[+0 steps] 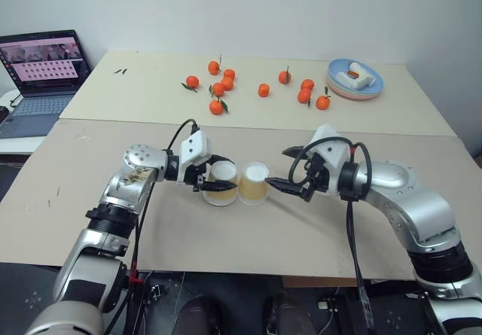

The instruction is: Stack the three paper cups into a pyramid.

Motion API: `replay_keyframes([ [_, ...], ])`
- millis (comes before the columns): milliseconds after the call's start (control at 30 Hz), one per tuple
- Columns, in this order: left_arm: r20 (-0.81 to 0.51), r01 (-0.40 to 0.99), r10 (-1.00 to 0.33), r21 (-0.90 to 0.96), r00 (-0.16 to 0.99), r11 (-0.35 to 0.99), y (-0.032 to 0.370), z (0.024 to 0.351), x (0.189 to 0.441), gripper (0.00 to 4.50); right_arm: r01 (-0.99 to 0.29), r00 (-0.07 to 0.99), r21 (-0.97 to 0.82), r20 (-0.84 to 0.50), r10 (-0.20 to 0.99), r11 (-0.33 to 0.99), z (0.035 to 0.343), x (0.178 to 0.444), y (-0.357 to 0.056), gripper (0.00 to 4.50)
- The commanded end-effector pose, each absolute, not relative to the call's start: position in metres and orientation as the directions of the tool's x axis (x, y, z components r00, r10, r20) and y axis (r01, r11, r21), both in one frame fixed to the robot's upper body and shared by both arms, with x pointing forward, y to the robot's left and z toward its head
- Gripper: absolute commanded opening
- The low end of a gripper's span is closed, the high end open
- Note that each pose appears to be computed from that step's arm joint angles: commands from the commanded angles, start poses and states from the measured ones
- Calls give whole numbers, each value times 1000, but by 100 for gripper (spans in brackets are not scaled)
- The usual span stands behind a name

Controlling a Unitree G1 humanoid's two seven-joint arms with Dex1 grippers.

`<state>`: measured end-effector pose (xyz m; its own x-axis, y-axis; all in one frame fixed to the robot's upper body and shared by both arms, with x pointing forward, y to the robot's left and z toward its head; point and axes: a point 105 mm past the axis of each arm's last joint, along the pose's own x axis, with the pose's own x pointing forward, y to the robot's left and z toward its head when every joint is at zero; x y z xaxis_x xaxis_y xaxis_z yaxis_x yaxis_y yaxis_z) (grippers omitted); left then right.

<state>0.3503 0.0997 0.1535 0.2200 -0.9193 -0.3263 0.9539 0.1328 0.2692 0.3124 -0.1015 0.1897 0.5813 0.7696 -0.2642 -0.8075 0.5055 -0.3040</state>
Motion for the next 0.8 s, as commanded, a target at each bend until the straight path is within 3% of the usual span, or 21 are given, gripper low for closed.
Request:
replay_keyframes([
  [33,-323,945,-925,314,202,96,95,162,350,259,-774,613,-358,-219,759,522,206,310,-107,450],
  [233,-320,944,-925,316,204,98,94,162,352,259,-771,616,-361,-216,757,524,207,311,-107,450],
  [267,-319,944,-926,314,202,98,94,163,351,359,-771,616,-361,-216,758,524,207,311,-107,450],
  [367,-303,940,-929,323,211,108,93,166,352,443,-772,615,-361,-215,758,524,207,311,-107,450],
  [533,-253,940,-945,319,207,120,94,185,348,443,-772,615,-359,-219,757,524,207,310,-108,450],
  [800,-238,944,-956,317,170,89,115,235,319,443,-765,625,-373,-233,745,525,216,306,-127,450],
])
